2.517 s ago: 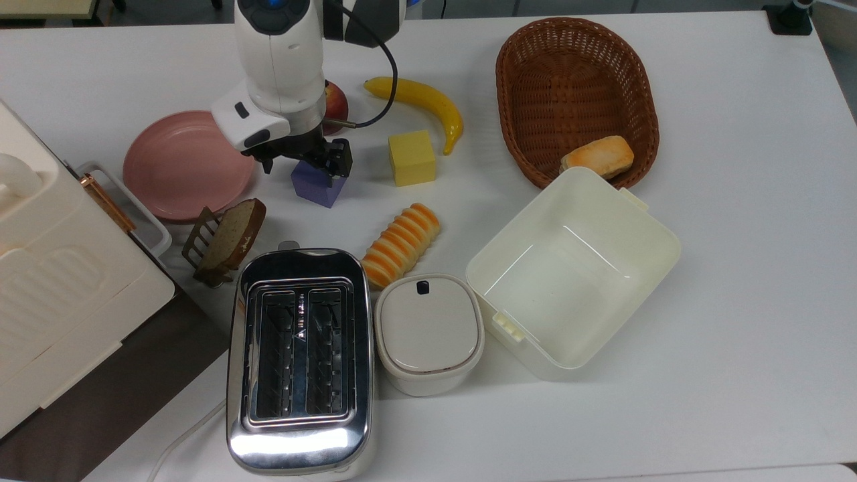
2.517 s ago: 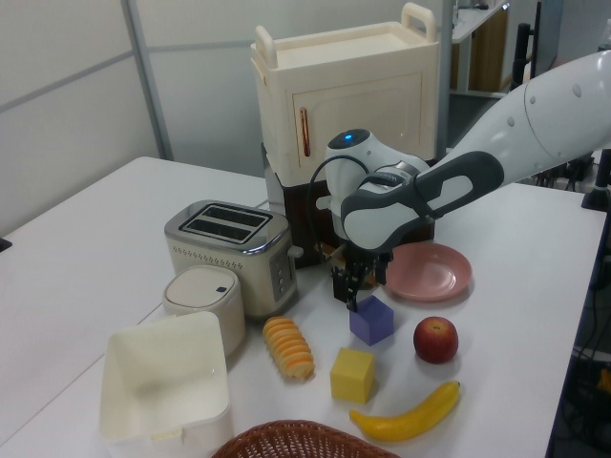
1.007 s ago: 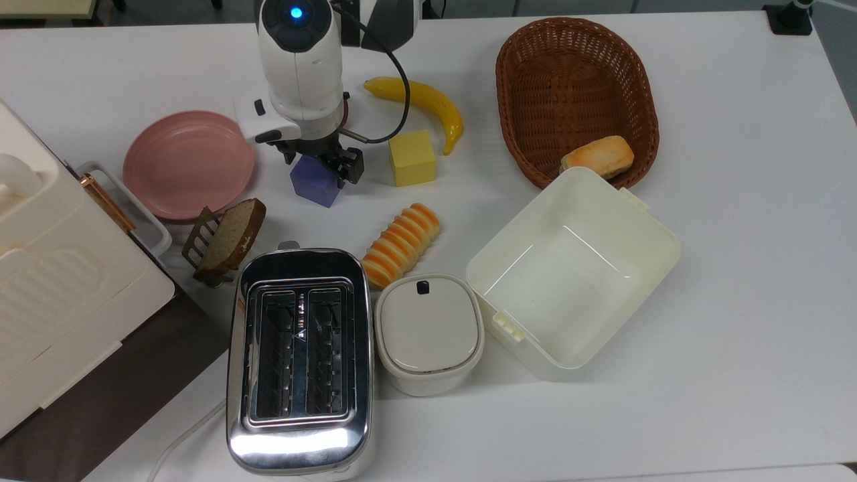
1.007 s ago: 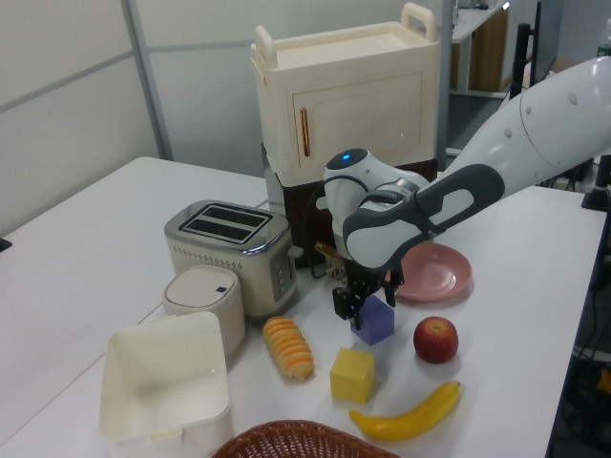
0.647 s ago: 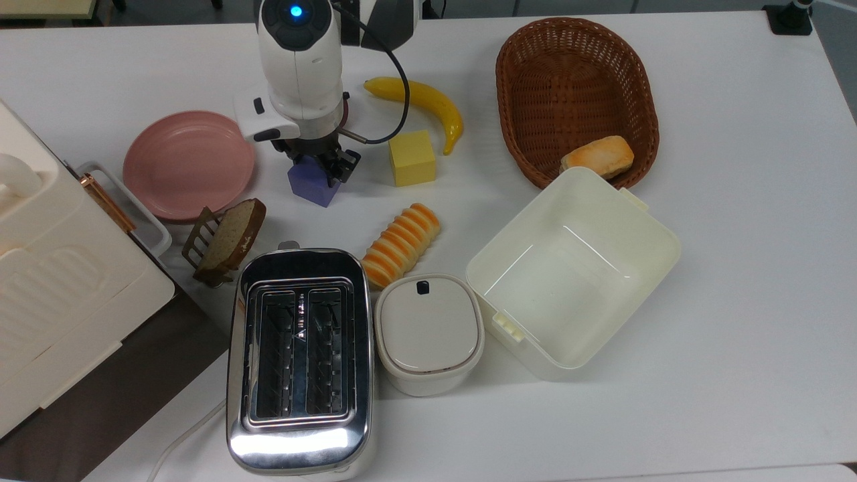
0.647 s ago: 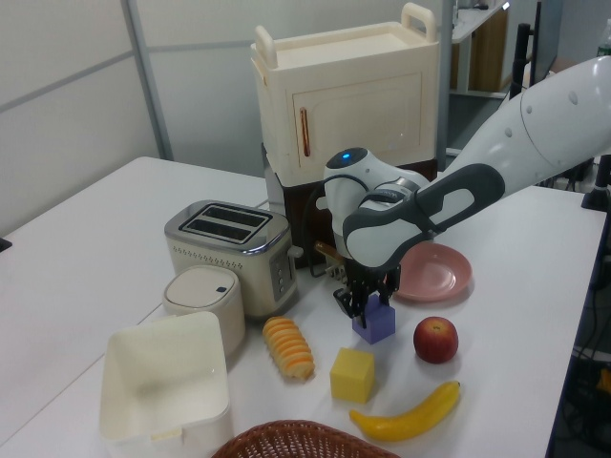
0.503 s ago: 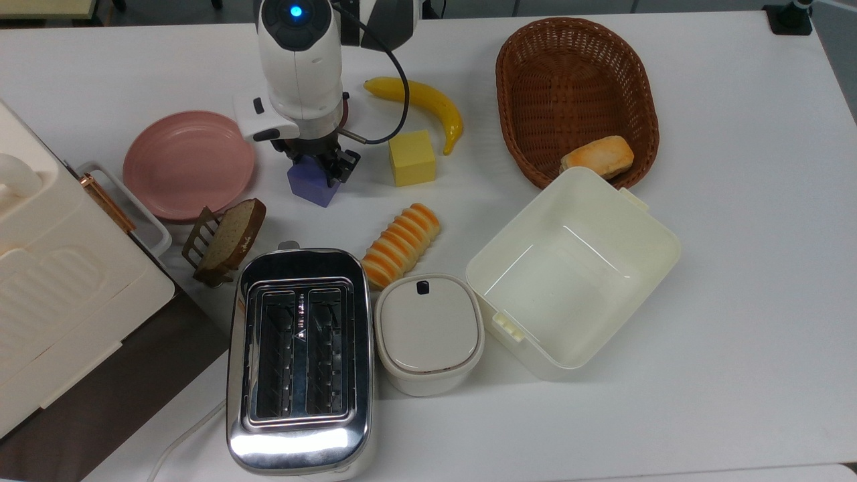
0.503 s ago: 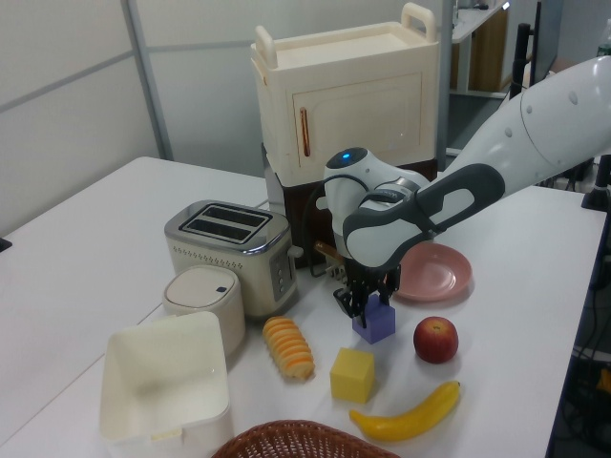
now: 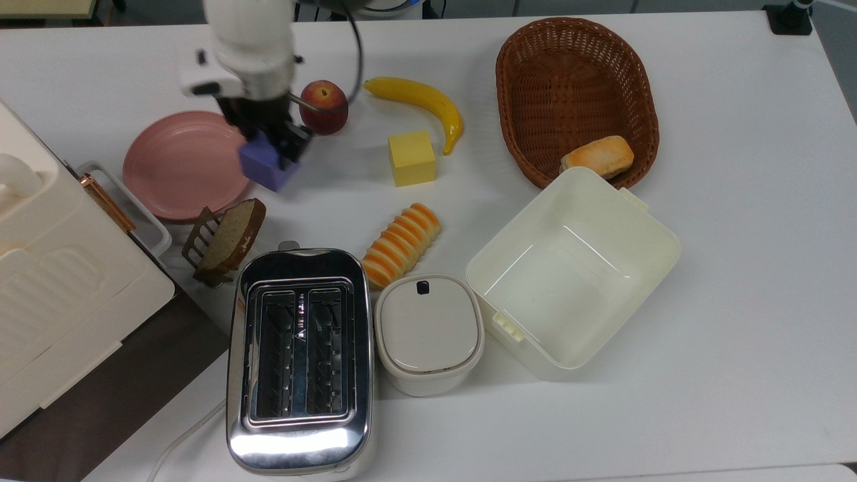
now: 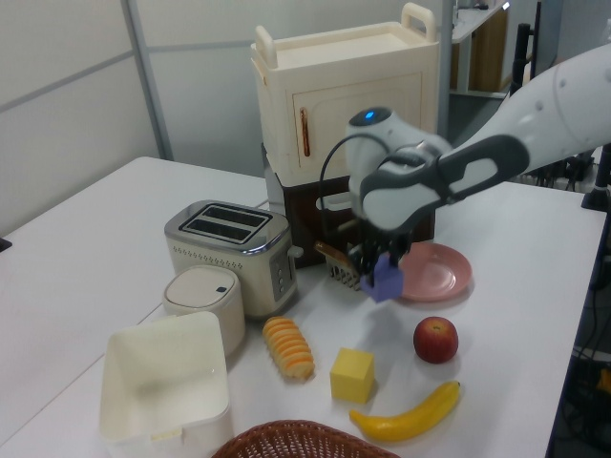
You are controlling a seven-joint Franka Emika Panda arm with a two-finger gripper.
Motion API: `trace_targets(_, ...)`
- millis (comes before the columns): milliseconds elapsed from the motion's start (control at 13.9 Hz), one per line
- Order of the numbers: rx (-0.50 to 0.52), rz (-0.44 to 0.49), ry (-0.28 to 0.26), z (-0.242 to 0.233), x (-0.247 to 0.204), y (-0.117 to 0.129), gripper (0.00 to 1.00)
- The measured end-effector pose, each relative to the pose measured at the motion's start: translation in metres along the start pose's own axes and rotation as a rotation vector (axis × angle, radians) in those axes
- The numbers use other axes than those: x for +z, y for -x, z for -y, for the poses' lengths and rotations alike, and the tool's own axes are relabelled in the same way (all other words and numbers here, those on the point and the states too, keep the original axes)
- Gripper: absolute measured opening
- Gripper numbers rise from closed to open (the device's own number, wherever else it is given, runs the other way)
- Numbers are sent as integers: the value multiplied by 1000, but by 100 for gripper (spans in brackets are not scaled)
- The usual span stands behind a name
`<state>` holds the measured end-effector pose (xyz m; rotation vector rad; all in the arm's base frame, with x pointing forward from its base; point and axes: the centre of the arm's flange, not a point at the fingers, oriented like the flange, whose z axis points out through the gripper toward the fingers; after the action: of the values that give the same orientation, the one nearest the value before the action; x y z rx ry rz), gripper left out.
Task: Put the purple cube on a plate
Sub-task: 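Lift the purple cube and carry it over the pink plate, then lower the cube onto the pink plate and open the gripper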
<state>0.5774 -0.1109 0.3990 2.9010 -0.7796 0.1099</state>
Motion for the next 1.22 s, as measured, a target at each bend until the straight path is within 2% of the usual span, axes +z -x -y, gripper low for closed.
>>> trace_targets(216, 57, -17, 17, -38, -7, -10, 55)
trace_targets(575, 162, -4, 59, -105, 13, -26, 55)
trace_targets(1079, 149, -18, 93, -115, 57, -36, 55)
trace_targets(1151, 149, -15, 95, -115, 59, -36, 56)
trace_targets(1222, 149, -14, 95, -115, 60, -36, 64)
